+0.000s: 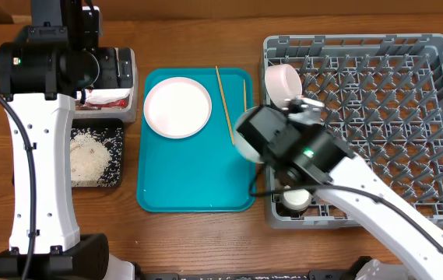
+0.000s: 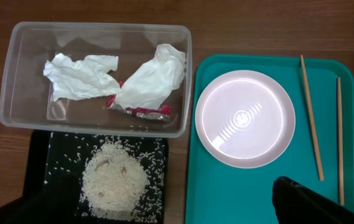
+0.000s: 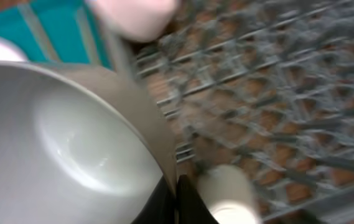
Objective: Sort waste into correct bins and load items into the dishwasher
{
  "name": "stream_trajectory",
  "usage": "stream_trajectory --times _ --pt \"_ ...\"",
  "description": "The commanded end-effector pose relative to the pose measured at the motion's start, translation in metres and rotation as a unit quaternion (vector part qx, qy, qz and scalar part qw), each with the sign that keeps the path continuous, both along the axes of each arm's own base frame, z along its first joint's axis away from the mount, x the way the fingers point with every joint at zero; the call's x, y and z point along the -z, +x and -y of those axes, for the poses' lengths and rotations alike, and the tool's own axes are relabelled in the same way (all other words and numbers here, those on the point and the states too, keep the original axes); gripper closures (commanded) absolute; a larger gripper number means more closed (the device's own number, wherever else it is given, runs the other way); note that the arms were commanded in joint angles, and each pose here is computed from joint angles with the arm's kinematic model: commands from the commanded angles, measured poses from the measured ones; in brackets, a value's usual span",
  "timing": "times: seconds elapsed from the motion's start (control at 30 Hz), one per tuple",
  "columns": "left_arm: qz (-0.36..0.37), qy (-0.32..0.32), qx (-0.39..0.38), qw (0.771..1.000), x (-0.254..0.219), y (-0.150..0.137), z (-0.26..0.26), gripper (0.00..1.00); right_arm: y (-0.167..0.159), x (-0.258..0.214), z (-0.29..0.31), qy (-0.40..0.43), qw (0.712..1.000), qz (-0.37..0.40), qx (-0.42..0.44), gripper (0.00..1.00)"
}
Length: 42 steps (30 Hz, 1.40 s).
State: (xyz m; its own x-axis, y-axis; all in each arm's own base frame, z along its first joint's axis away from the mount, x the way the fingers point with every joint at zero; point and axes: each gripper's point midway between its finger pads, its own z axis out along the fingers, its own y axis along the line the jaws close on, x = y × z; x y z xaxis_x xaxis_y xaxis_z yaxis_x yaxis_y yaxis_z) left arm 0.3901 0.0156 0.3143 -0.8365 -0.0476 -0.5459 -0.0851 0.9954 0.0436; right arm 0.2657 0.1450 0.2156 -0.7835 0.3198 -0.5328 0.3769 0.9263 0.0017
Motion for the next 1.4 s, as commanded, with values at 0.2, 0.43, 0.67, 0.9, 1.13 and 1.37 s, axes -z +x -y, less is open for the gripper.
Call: stream_trajectory --times 0.2,0.43,0.67,0.9,1.13,1.37 --pt "0.013 0.009 0.006 1.000 -0.009 -0.001 -0.002 0.00 0.006 -0.077 0.087 -0.173 0.957 0.191 0.130 0.96" --pt "0.013 0.009 0.006 1.000 -0.009 -0.001 -0.002 0.00 0.020 -0.100 0.098 -0.273 0.924 0.240 0.118 0.96" --pt "0.013 0.009 0.006 1.000 -0.009 -0.001 -0.002 0.00 0.069 -0.051 0.070 -0.429 0.895 0.119 -0.004 0.96" --pt "0.013 0.010 0.006 1.000 -0.010 -0.001 -0.002 0.00 0.084 -0.004 0.056 -0.470 0.879 0.068 -0.033 0.96" --pt "0.013 0.009 0.006 1.000 -0.009 -0.001 -0.002 0.00 0.080 0.035 0.064 -0.419 0.908 0.013 -0.026 0.96" --pt "0.013 0.009 0.006 1.000 -0.009 -0.001 -0.002 0.00 0.076 0.043 0.063 -0.397 0.918 0.001 -0.021 0.96"
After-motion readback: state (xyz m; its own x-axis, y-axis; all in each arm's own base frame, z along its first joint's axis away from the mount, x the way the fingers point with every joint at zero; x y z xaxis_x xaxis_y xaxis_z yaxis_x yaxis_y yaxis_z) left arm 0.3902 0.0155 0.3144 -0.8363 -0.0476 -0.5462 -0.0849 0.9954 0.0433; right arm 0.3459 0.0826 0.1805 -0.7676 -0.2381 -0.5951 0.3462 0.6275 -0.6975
